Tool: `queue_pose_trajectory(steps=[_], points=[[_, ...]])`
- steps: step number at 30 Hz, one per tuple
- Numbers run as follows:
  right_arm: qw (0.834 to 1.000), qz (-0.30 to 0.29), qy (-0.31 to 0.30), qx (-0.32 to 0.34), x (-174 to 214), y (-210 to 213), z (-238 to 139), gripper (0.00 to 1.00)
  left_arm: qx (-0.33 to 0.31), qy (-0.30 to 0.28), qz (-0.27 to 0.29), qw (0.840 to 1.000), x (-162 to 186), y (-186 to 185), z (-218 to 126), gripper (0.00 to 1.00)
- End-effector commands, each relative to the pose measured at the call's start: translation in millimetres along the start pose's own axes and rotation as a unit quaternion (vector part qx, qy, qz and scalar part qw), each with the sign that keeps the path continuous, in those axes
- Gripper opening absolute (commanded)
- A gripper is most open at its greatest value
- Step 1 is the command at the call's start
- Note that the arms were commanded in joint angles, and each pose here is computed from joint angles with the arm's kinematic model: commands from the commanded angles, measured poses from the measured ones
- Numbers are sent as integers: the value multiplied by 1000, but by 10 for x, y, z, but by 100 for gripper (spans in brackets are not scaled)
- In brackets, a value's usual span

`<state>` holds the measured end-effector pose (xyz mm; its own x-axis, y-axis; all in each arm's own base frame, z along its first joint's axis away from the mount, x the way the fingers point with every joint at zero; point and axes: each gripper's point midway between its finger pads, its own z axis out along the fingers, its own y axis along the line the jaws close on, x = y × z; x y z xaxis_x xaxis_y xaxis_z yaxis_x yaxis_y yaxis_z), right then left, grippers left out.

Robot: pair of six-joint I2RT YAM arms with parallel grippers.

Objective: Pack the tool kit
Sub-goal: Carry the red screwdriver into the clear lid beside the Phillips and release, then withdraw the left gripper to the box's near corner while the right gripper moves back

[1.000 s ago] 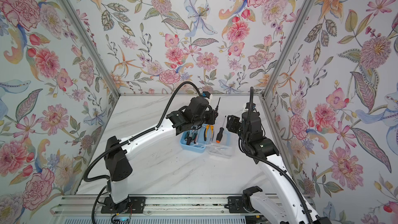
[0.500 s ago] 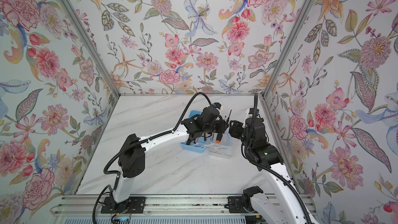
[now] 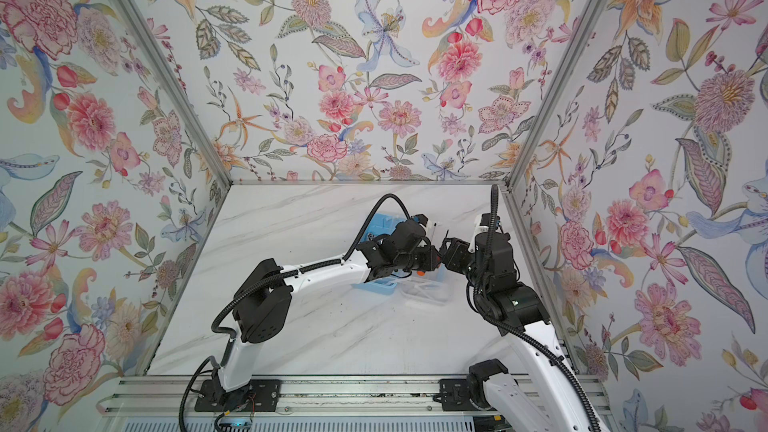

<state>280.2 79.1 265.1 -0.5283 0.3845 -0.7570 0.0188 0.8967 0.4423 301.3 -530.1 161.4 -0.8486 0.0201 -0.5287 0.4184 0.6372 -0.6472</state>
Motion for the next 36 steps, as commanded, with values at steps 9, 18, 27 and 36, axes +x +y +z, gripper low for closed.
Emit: queue_pose_trajectory(steps=[9, 18, 27, 36], points=[[1000, 5, 14, 7, 96, -59, 19, 59, 11, 14, -8, 1000, 131, -6, 86, 31], [1000, 4, -10, 21, -50, -85, -41, 60, -34, -57, 56, 996, -390, 86, -371, 44], [997, 39, 36, 49, 232, -376, 11, 61, -267, -119, 86, 952, -1261, 1774, -1534, 49], [988, 74, 107, 83, 673, -595, 22, 64, -303, -108, 107, 941, -1655, 2561, -1455, 50]])
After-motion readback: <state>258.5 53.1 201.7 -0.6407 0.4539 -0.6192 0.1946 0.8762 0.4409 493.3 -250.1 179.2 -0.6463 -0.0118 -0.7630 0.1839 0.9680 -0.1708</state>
